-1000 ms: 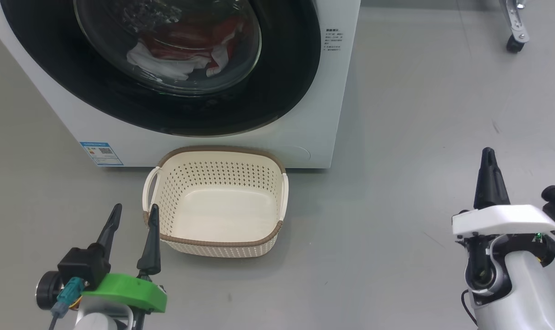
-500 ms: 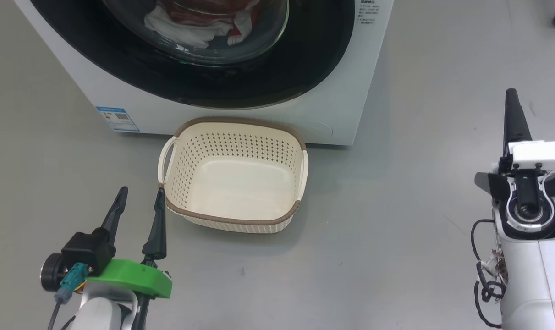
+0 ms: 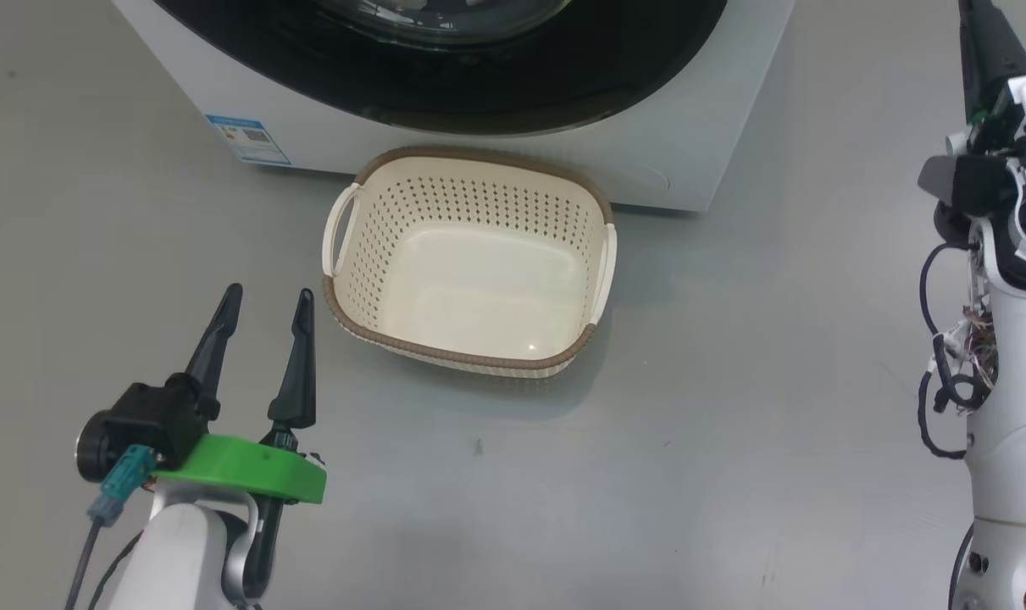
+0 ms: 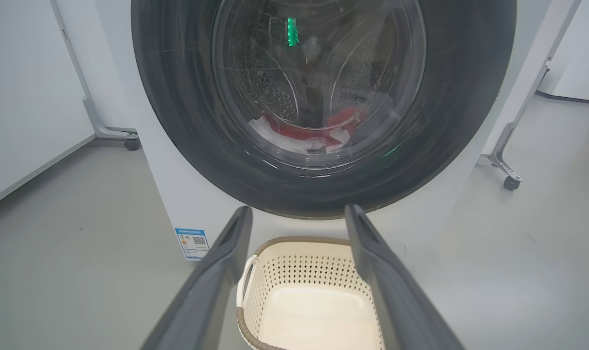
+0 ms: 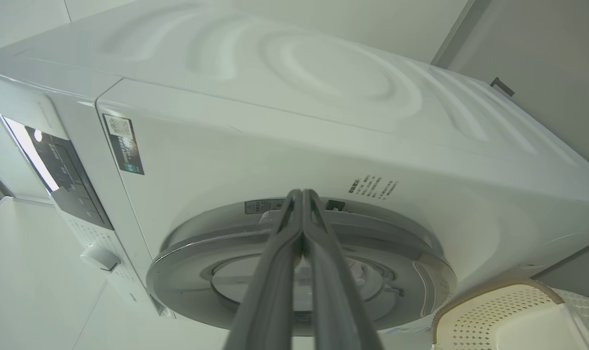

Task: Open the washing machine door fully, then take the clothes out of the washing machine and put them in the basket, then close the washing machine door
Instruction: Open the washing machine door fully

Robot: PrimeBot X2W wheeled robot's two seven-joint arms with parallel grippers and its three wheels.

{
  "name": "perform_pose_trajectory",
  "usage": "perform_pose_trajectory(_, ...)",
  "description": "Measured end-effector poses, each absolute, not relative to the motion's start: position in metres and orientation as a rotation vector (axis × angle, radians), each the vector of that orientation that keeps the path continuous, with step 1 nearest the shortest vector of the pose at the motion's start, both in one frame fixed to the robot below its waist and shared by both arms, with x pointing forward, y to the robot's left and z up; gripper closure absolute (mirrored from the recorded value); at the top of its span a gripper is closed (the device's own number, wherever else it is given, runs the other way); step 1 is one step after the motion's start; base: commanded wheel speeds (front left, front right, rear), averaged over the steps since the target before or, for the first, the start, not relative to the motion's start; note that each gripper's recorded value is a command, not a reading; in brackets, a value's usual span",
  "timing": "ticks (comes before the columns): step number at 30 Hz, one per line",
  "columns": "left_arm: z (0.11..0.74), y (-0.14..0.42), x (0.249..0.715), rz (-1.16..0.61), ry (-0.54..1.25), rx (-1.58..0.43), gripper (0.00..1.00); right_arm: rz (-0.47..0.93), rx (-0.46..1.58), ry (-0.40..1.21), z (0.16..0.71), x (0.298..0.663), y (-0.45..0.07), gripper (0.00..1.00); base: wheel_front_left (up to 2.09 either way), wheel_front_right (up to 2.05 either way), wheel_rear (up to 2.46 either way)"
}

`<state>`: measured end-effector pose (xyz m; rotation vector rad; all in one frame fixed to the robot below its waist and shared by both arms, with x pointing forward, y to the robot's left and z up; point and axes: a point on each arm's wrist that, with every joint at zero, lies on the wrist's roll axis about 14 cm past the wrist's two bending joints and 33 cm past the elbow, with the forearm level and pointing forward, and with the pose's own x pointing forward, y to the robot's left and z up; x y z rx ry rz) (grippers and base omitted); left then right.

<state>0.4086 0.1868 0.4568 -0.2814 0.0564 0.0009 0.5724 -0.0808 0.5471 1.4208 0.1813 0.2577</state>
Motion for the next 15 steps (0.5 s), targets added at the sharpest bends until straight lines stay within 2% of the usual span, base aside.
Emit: perform_pose_trajectory(15, 0.447, 0.197, 0.427, 0.038, 0.063, -0.321, 0.0, 0.418, 1.402, 0.304, 0.551, 0.63, -0.035, 1.0, 0.0, 0.0, 0.0)
